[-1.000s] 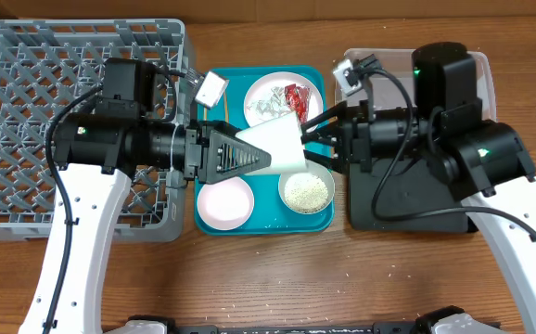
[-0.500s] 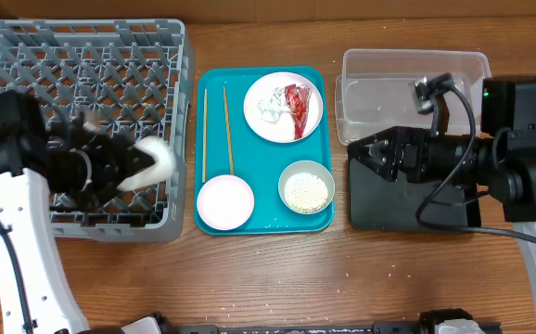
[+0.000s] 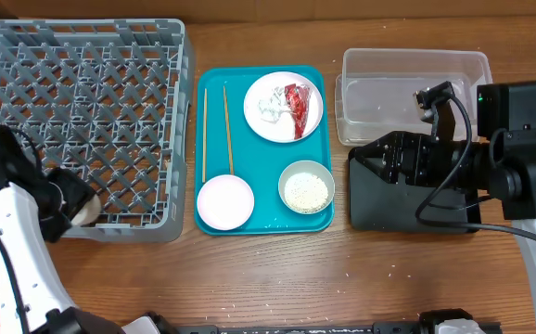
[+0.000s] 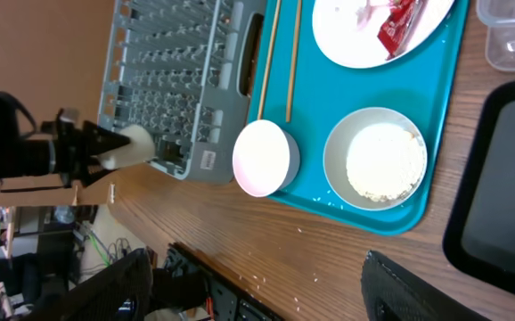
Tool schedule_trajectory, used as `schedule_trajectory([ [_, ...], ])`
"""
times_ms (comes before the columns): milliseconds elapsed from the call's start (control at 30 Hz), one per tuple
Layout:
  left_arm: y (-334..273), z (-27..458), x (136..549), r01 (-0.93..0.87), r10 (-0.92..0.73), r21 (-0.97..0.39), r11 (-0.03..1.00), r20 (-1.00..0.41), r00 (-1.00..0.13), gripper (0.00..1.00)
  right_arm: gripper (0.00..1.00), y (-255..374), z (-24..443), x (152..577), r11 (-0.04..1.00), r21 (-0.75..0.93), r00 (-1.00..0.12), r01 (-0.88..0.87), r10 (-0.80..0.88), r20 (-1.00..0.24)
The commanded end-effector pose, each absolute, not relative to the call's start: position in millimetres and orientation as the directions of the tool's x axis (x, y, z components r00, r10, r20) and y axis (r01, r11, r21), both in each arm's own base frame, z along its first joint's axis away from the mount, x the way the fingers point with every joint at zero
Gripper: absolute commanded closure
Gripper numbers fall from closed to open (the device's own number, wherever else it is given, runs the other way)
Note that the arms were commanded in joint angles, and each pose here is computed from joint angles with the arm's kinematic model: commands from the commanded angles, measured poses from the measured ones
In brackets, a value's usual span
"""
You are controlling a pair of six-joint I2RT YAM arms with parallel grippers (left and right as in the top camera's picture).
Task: Sort waste into correct bins and load items into the dishwasher
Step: 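Carry the white cup with the left gripper into the grey dish rack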
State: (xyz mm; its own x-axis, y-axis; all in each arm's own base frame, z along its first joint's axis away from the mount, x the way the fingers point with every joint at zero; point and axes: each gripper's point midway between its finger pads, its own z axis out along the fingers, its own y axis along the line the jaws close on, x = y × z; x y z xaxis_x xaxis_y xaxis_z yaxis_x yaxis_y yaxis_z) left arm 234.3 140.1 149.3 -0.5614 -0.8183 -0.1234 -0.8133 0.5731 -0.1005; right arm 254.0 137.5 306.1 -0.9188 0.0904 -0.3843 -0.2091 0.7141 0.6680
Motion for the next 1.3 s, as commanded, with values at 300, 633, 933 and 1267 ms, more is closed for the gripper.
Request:
schedule_trajectory([
  [300, 143.3, 133.1, 254.0, -0.815, -0.833, -0.176, 0.553, -0.161, -0.53, 0.28, 0.23, 136.4, 309.1, 253.9, 0.72, 0.663, -0.917, -0.207, 0.094, -0.389],
  [633, 132.9, 155.9, 265.2, -0.766, -0.807, -0.254, 0.59, -0.156, -0.57, 0.0, 0.23, 136.0, 309.2, 254.8, 0.722, 0.659, -0.914, -0.211, 0.093, -0.395],
  [933, 89.0, 259.7, 295.8, -0.458, -0.547, -0.311, 0.833, -0.337, -0.766, 0.0, 0.27, 128.9, 299.5, 260.9, 0.779, 0.594, -0.907, -0.201, 0.081, -0.413],
  [1267, 133.1, 244.0, 241.8, -0.841, -0.783, 0.046, 0.539, -0.339, -0.521, 0.36, 0.28, 163.6, 275.3, 251.5, 0.797, 0.54, -0.929, -0.271, -0.071, -0.362],
])
